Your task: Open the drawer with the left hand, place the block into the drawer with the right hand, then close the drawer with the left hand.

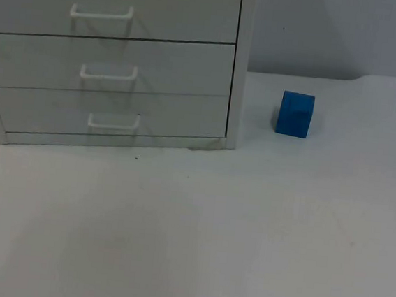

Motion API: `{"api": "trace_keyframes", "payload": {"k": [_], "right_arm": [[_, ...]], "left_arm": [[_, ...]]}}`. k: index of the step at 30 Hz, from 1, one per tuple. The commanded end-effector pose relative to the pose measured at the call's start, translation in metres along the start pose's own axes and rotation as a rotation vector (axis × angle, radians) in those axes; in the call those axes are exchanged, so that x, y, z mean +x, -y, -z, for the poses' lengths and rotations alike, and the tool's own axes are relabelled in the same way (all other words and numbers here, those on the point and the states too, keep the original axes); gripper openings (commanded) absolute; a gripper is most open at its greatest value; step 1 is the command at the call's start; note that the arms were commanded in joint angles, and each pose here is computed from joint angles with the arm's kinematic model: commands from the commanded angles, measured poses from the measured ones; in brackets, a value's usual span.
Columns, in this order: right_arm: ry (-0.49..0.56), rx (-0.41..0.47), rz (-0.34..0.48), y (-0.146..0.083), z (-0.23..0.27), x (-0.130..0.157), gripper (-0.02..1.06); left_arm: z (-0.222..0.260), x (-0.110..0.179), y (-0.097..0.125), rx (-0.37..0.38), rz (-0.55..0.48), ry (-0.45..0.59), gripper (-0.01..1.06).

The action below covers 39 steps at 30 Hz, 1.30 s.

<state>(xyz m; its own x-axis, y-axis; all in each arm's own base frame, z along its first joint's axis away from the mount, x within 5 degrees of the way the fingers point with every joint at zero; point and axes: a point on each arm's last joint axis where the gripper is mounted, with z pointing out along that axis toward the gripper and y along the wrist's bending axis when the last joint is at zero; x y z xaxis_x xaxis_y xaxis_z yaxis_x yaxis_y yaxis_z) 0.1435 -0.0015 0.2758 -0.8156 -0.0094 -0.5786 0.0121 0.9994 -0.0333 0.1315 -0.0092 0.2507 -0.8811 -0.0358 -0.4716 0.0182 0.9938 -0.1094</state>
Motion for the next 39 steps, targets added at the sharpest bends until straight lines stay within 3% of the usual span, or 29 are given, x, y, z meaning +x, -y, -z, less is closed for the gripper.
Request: {"api": "trace_keyframes", "payload": {"k": [1, 4, 9, 14, 15, 18, 21, 25, 26, 28, 30, 31, 34, 35, 39], "right_arm": [[0.022, -0.007, 0.011, -0.001, 0.002, -0.003, 1.04], [0.027, -0.007, 0.011, -0.001, 0.002, -0.003, 1.04], [0.031, -0.009, 0.009, -0.001, 0.002, -0.004, 1.04], [0.032, -0.009, 0.009, -0.001, 0.002, -0.004, 1.04], [0.032, -0.009, 0.009, -0.001, 0.002, -0.004, 1.04], [0.034, -0.009, 0.003, -0.001, 0.002, -0.004, 1.04], [0.034, -0.012, 0.000, -0.001, 0.002, -0.004, 1.04], [0.036, -0.012, 0.000, -0.002, 0.002, -0.004, 1.04], [0.036, -0.012, 0.000, -0.002, 0.002, -0.004, 1.04], [0.036, -0.012, 0.000, -0.002, 0.002, -0.004, 1.04], [0.036, -0.012, 0.000, -0.002, 0.002, -0.004, 1.04], [0.036, -0.012, 0.000, -0.002, 0.002, -0.004, 1.04], [0.036, -0.012, 0.000, -0.002, 0.002, -0.004, 1.04], [0.036, -0.012, 0.000, -0.002, 0.002, -0.004, 1.04], [0.031, -0.012, 0.001, -0.002, 0.000, -0.002, 1.04]], "left_arm": [[0.001, -0.002, 0.001, 0.008, -0.019, 0.010, 1.05], [0.000, -0.002, 0.001, 0.012, -0.043, 0.004, 1.05], [-0.006, -0.006, 0.009, 0.100, -0.096, -0.009, 1.00], [-0.018, -0.023, 0.022, 0.252, -0.160, -0.027, 0.61], [-0.018, -0.023, 0.022, 0.252, -0.160, -0.027, 0.61], [-0.027, -0.032, 0.035, 0.349, -0.276, -0.064, 0.56], [-0.035, -0.036, 0.044, 0.361, -0.377, -0.078, 0.56], [-0.055, -0.031, 0.071, 0.319, -0.720, -0.120, 0.56], [-0.055, -0.031, 0.071, 0.319, -0.720, -0.120, 0.56], [-0.062, -0.022, 0.086, 0.278, -0.939, -0.161, 0.56], [-0.068, -0.018, 0.102, 0.197, -1.182, -0.123, 0.56], [-0.068, -0.018, 0.102, 0.197, -1.182, -0.123, 0.56], [-0.072, -0.025, 0.116, 0.056, -1.409, 0.035, 0.56], [-0.073, -0.030, 0.118, 0.011, -1.438, 0.085, 0.56], [-0.081, -0.042, 0.119, -0.049, -1.436, 0.178, 0.56]]}}
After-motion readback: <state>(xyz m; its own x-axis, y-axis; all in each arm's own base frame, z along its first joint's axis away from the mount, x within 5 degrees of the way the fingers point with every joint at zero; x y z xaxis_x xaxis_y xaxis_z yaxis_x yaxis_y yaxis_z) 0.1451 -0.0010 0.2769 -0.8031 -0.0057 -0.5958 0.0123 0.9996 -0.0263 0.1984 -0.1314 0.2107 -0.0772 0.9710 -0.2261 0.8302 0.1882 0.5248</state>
